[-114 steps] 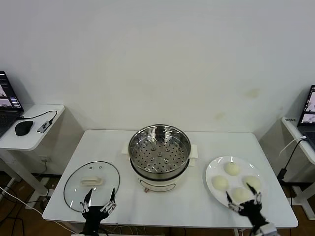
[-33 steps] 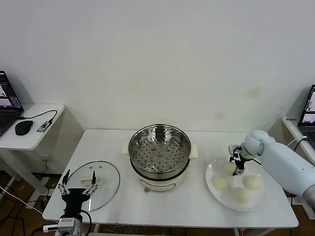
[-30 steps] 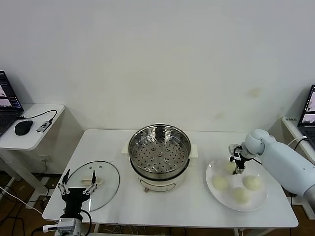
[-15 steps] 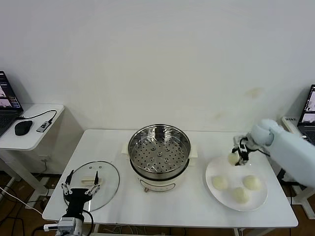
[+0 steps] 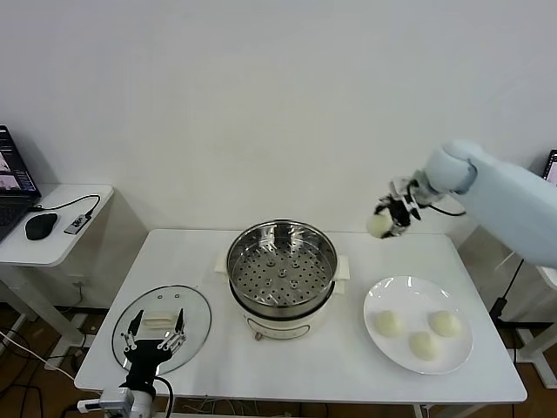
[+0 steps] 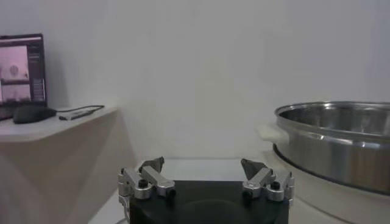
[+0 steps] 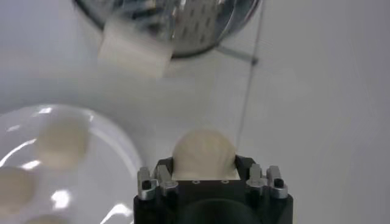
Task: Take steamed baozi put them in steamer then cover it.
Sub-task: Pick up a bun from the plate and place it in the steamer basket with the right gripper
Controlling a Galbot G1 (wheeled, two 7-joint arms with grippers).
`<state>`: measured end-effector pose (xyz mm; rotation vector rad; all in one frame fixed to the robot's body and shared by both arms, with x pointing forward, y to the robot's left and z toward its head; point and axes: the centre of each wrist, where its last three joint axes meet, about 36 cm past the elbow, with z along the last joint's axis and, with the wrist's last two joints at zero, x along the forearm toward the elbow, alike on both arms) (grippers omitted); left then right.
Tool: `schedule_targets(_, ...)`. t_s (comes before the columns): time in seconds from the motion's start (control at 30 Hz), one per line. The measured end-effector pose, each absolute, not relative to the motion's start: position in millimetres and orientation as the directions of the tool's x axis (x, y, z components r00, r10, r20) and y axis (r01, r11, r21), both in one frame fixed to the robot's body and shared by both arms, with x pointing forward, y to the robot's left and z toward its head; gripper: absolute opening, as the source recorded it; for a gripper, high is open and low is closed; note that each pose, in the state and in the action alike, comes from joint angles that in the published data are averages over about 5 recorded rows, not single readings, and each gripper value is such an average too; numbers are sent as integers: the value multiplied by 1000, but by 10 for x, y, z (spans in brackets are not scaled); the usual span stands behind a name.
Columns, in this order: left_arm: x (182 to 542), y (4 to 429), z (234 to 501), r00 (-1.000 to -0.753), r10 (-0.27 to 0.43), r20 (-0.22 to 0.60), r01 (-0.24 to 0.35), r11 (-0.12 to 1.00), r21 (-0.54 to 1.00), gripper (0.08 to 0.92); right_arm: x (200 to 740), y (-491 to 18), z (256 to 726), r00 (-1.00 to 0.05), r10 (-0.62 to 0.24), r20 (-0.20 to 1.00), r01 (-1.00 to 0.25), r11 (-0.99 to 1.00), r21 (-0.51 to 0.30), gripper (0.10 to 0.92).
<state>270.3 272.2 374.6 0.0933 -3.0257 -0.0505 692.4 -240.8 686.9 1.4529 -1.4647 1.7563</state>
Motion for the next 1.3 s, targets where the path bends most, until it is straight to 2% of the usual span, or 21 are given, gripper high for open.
schedule_targets(0.3,2702,2707,3737,-993,-68,96,-67,998,18,823,6990,-1464,6745,-291,-323,900,-705,-563,-430,636)
schedule_targets(0.53,2700,2701,3730,-994,-75,84,-73,997,24,823,7002,-995,6505,-259,-318,912,-575,-708,-410,636)
schedule_targets(0.93,2705,2714,3727,-994,-86,73,-83,996,40,823,7067,-737,6028,-239,-284,929,-376,-855,-358,642)
schedule_targets(1.3,2708,2721,3717,-994,-87,67,-83,995,55,823,7129,-617,5739,-238,-267,934,-251,-912,-325,652)
